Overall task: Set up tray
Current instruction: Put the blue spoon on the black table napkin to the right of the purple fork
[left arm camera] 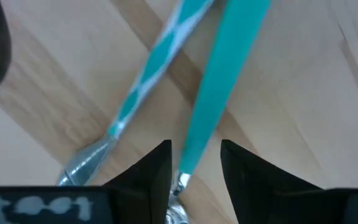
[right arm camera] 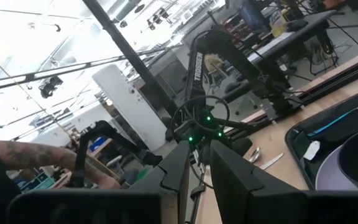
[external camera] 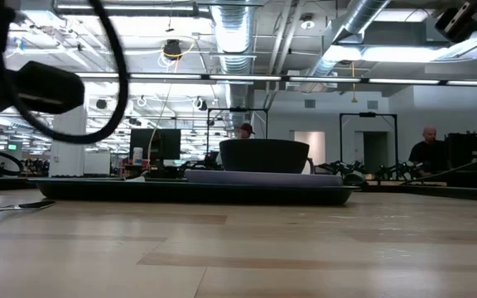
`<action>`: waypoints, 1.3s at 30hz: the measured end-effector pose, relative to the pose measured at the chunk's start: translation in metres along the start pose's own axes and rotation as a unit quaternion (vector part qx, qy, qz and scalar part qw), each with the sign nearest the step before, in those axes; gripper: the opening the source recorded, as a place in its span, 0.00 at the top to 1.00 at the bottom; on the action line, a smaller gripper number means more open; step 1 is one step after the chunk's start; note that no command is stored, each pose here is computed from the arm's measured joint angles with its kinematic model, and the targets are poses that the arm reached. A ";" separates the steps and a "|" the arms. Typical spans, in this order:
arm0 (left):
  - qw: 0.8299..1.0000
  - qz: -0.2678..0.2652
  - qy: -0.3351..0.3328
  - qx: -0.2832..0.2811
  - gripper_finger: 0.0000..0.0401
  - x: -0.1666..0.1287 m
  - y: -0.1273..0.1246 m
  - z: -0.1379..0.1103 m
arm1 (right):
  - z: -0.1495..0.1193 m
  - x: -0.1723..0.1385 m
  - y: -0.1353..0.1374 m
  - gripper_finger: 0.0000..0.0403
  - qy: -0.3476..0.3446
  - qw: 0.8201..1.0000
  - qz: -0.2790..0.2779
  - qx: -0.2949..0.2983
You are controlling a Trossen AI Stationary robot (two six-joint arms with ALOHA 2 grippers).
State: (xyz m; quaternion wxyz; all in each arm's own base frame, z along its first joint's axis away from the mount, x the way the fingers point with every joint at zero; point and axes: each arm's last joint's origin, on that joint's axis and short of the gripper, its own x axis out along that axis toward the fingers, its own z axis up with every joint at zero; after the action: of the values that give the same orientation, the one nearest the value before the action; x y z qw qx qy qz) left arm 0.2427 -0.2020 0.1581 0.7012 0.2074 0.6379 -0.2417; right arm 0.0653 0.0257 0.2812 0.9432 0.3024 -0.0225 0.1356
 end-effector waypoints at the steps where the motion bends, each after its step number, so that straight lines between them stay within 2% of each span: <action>1: 1.000 0.000 0.005 0.001 0.69 0.002 -0.001 0.000 | 0.000 0.000 0.000 0.86 -0.001 1.000 0.000 0.000; 13: 1.000 0.012 0.013 0.006 0.70 0.020 -0.003 0.006 | 0.003 0.000 0.002 0.86 -0.014 1.000 0.009 0.004; 17: 1.000 0.010 0.020 0.012 0.77 0.025 -0.007 0.006 | 0.004 0.000 0.002 0.86 -0.020 1.000 0.012 0.005; 23: 1.000 0.008 0.025 -0.001 0.93 0.026 -0.008 0.005 | 0.004 0.000 0.003 0.86 -0.021 1.000 0.012 0.014; 27: 0.999 0.004 0.032 -0.012 0.93 0.025 -0.008 0.004 | 0.004 0.000 0.002 0.86 -0.021 1.000 0.011 0.014; 31: 0.998 0.011 0.057 0.005 0.93 0.017 -0.009 0.005 | 0.004 0.000 0.002 0.86 -0.023 1.000 0.006 0.014; 34: 0.994 0.023 0.107 0.029 0.93 0.008 -0.008 -0.003 | 0.004 0.000 0.002 0.86 -0.027 1.000 0.001 0.009; 37: 0.993 0.029 0.114 0.026 0.93 -0.010 -0.003 -0.006 | 0.004 0.000 0.002 0.86 -0.026 1.000 0.000 0.001; 39: 0.988 0.038 0.144 0.026 0.93 -0.021 0.001 -0.016 | 0.004 0.000 0.002 0.86 -0.027 1.000 -0.001 0.000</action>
State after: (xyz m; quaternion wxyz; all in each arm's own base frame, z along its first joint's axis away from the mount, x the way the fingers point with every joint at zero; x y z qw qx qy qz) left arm 0.2293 -0.1904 0.1773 0.6051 0.2824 0.7173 -0.1989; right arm 0.0649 0.0245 0.2855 0.9423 0.3062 -0.0476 0.1269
